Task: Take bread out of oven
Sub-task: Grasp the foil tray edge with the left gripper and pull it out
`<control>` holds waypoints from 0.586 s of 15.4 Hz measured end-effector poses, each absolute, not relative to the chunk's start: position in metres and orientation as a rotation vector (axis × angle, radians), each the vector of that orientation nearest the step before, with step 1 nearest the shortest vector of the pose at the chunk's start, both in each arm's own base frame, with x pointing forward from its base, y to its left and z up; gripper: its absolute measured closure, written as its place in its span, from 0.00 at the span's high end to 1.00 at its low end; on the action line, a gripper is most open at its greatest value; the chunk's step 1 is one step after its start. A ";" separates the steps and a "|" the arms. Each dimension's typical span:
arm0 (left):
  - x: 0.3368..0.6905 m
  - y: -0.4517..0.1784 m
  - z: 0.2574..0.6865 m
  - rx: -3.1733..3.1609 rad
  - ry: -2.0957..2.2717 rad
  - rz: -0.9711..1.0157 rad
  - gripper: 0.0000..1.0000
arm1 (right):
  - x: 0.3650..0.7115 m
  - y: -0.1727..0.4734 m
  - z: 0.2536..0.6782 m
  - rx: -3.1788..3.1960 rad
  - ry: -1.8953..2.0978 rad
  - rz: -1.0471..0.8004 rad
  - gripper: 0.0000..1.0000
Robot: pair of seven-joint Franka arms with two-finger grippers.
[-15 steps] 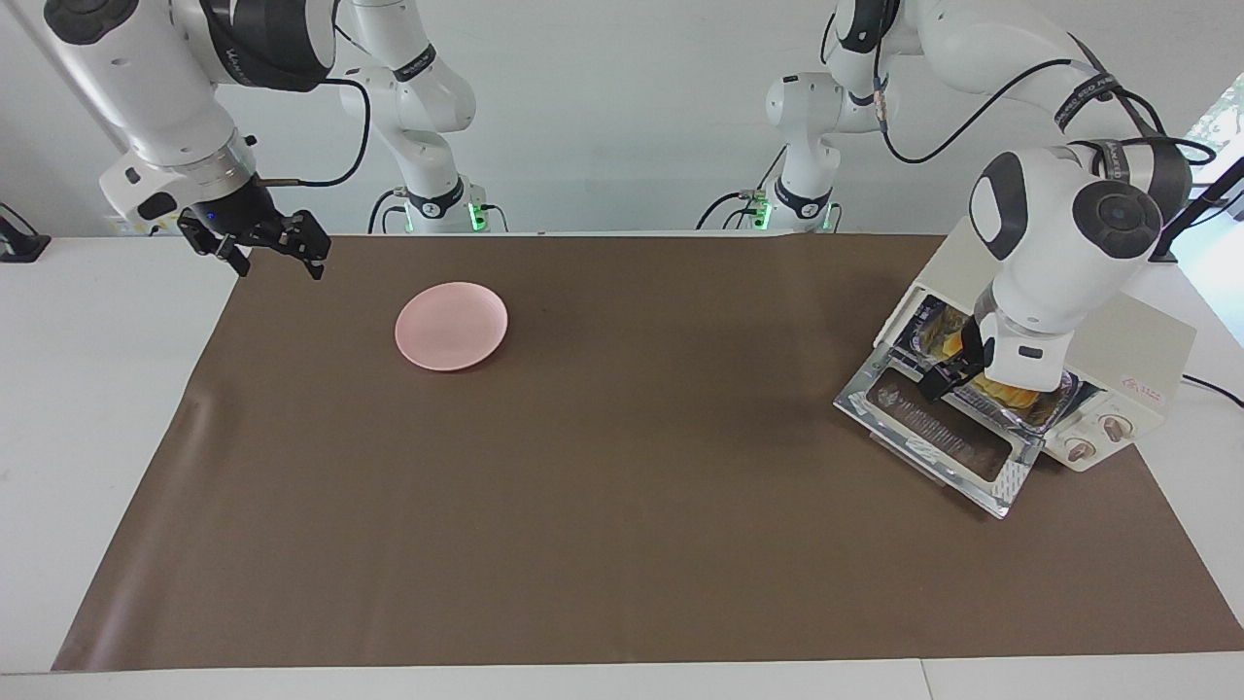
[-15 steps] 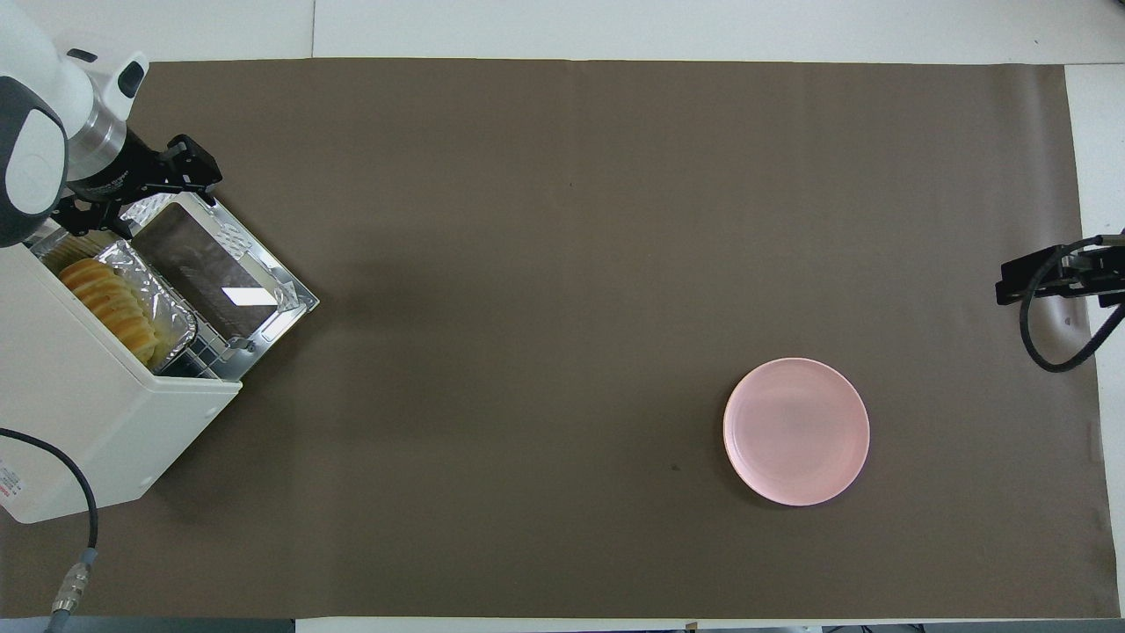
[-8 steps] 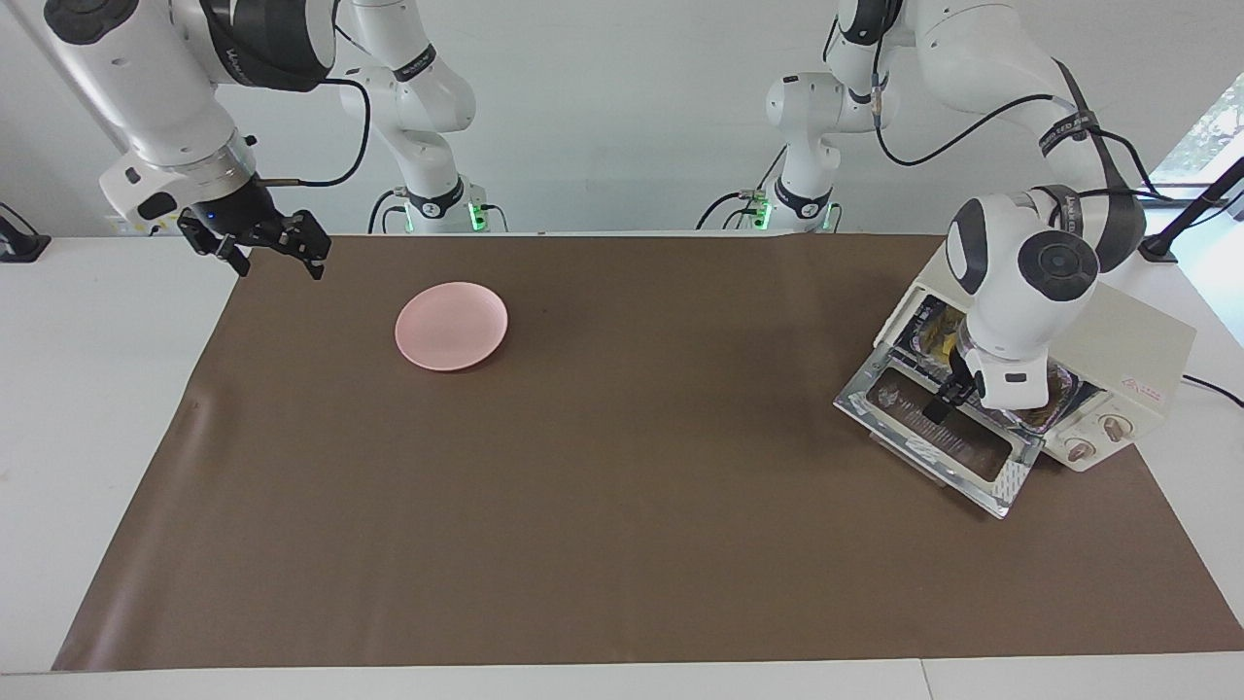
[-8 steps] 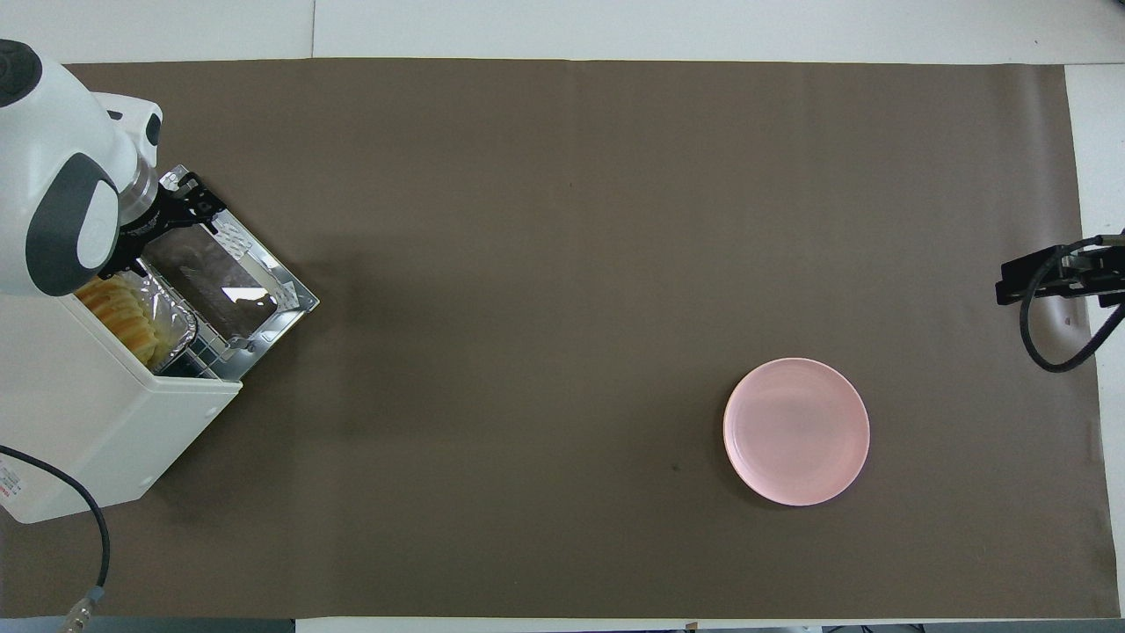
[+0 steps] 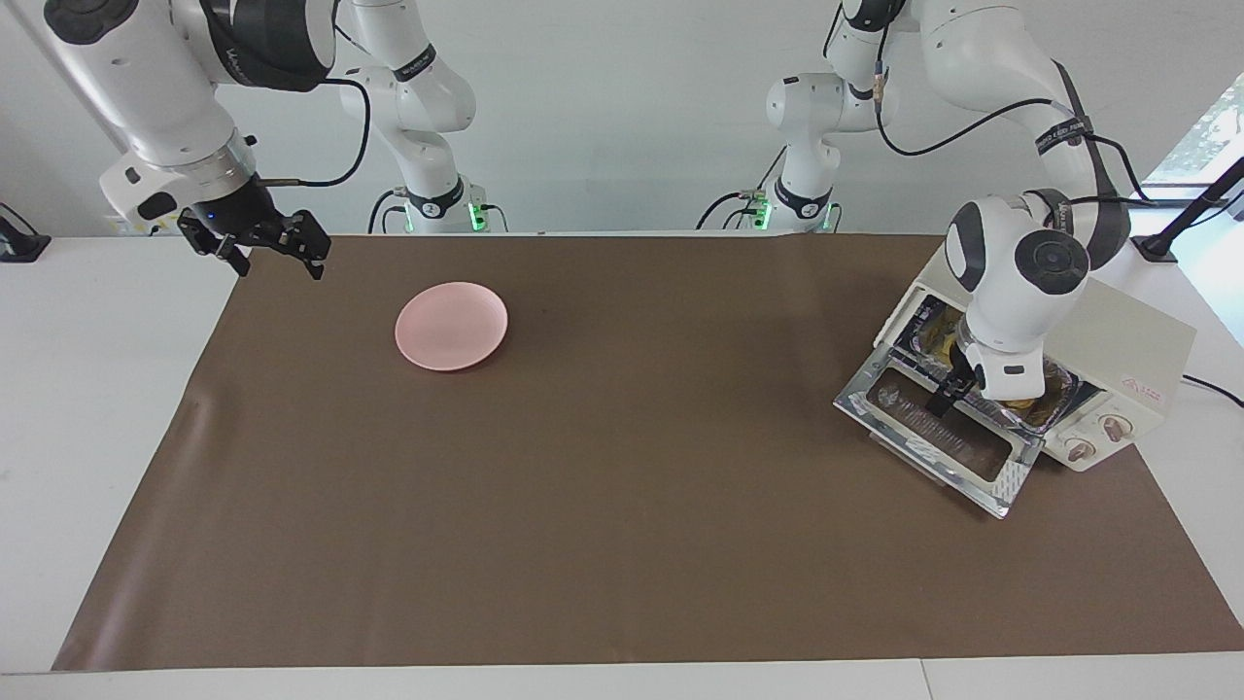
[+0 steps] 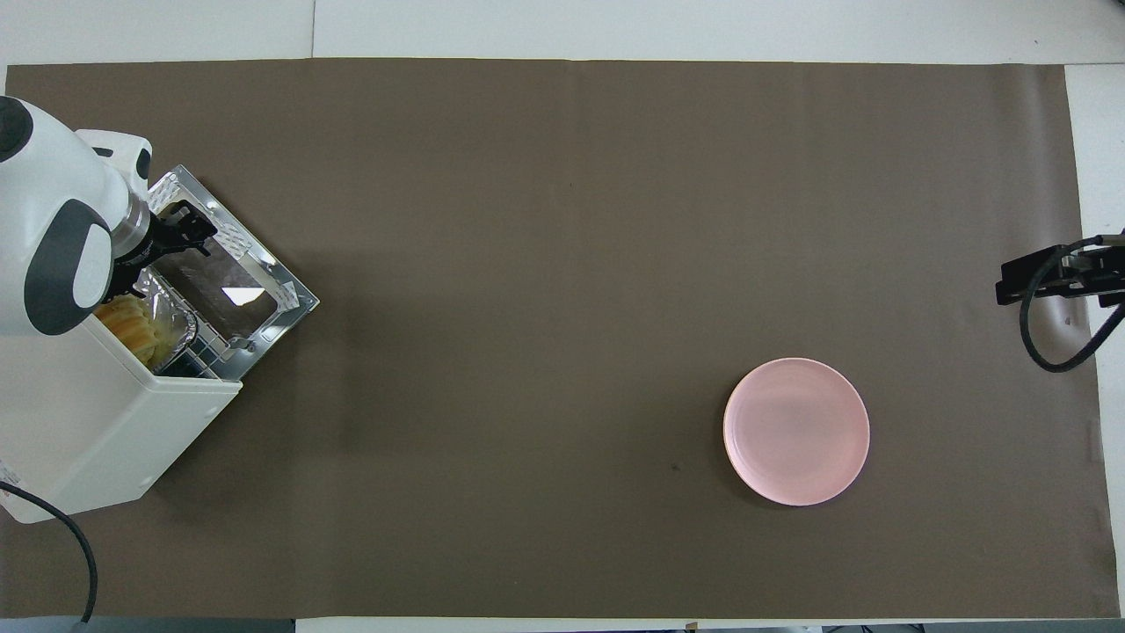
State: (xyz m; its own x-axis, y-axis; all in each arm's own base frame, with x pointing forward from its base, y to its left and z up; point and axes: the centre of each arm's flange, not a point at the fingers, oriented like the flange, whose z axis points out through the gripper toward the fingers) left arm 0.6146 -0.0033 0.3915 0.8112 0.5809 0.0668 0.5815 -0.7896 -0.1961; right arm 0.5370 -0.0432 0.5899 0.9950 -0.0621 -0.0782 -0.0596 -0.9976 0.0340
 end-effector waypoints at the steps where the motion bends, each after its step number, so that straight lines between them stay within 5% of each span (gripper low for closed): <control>1: 0.615 -0.002 0.390 -2.793 -0.907 -0.017 0.89 | 0.537 -0.043 0.590 3.106 -0.095 -0.123 1.00; 9: 0.612 0.000 0.381 -2.795 -0.904 -0.019 0.57 | 0.537 -0.043 0.590 3.106 -0.095 -0.123 1.00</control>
State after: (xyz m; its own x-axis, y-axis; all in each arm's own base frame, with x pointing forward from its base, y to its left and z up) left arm 0.6121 0.0003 0.3807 0.8124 0.5783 0.0747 0.5809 -0.7918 -0.1886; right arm 0.5370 -0.0432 0.5899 0.9950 -0.0621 -0.0782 -0.0596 -0.9976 0.0340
